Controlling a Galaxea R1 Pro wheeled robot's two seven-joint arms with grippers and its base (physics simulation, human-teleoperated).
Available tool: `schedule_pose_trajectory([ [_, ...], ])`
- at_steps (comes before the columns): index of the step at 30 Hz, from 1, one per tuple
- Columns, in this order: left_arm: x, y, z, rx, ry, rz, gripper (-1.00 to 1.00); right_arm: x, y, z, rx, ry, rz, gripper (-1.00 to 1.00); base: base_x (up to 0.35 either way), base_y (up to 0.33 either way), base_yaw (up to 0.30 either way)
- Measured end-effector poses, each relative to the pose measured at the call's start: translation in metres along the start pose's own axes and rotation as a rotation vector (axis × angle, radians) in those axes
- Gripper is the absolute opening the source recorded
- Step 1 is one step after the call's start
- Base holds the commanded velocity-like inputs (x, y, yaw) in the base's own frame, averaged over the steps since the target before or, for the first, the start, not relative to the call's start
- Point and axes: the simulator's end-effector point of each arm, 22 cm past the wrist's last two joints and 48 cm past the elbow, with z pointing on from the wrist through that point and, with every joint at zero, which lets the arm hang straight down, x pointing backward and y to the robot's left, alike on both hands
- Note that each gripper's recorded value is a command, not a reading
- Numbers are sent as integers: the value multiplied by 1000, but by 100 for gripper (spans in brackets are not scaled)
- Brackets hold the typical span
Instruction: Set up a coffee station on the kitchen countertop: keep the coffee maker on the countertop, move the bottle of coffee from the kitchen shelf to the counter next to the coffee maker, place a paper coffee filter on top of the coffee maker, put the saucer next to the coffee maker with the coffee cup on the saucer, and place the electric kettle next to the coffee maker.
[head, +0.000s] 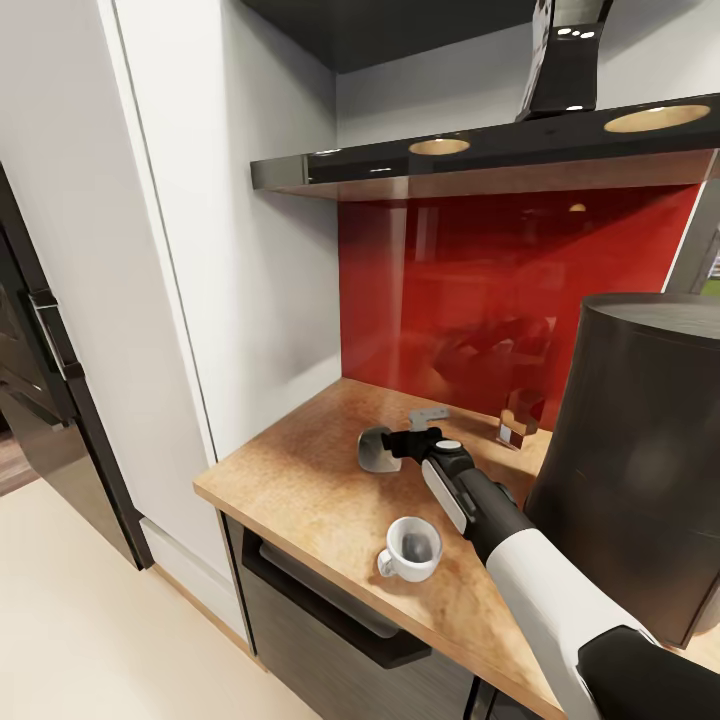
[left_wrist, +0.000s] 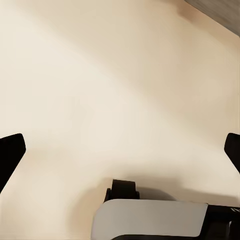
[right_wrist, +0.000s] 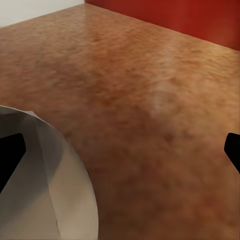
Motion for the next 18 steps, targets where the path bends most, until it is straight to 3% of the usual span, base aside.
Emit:
schedule_pose_trajectory([
  [18, 0, 0, 0, 0, 0, 1, 100, 2, 0, 0, -1, 3, 2, 100, 0, 0, 0],
])
